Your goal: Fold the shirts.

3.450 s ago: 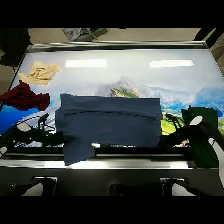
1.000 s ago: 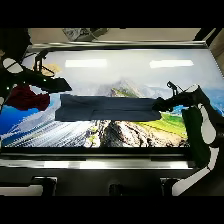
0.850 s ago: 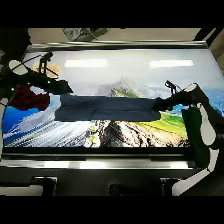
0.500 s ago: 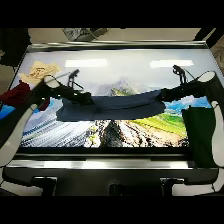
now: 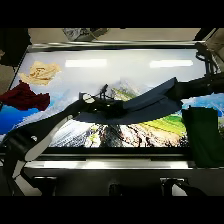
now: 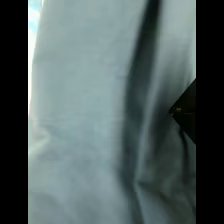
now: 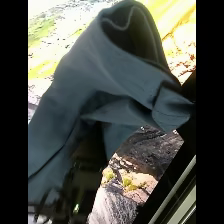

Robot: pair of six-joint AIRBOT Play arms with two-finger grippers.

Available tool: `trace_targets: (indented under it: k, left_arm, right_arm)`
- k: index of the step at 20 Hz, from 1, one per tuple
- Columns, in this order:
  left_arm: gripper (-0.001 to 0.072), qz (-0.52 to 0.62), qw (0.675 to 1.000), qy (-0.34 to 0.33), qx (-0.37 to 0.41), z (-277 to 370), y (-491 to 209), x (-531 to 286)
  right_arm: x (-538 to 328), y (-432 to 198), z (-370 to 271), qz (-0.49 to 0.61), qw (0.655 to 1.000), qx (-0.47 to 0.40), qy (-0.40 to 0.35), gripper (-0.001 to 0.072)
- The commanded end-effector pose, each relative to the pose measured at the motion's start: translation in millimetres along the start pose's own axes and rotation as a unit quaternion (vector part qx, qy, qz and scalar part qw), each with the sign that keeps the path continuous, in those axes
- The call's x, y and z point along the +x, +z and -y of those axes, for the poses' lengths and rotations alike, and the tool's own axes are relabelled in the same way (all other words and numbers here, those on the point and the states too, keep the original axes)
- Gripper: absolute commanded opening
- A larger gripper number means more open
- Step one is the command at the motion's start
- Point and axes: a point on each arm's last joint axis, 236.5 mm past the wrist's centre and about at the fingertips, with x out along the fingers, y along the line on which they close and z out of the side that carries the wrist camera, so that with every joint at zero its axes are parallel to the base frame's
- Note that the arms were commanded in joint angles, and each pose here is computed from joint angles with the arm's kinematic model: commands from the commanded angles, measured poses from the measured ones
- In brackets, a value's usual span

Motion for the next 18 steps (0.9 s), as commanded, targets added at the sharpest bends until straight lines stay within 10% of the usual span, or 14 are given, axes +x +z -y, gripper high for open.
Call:
trace_targets:
  k: [1,7,18]
  left_arm:
    - [0.0029,-0.016,0.998,-0.047,-0.031,34,-24,45]
    - [0.0026,-0.016,0.998,-0.053,0.004,36,-4,32]
    - [0.0028,0.194,0.956,0.15,0.16,4,115,-324]
  right_arm:
    - [-26,3,-21,0.034,0.999,-0.002,-0.013,0.0052]
    - [-17,21,-20,0.06,0.998,0.009,0.01,0.0052]
    - [143,80,-136,0.089,0.984,0.013,0.155,0.0052]
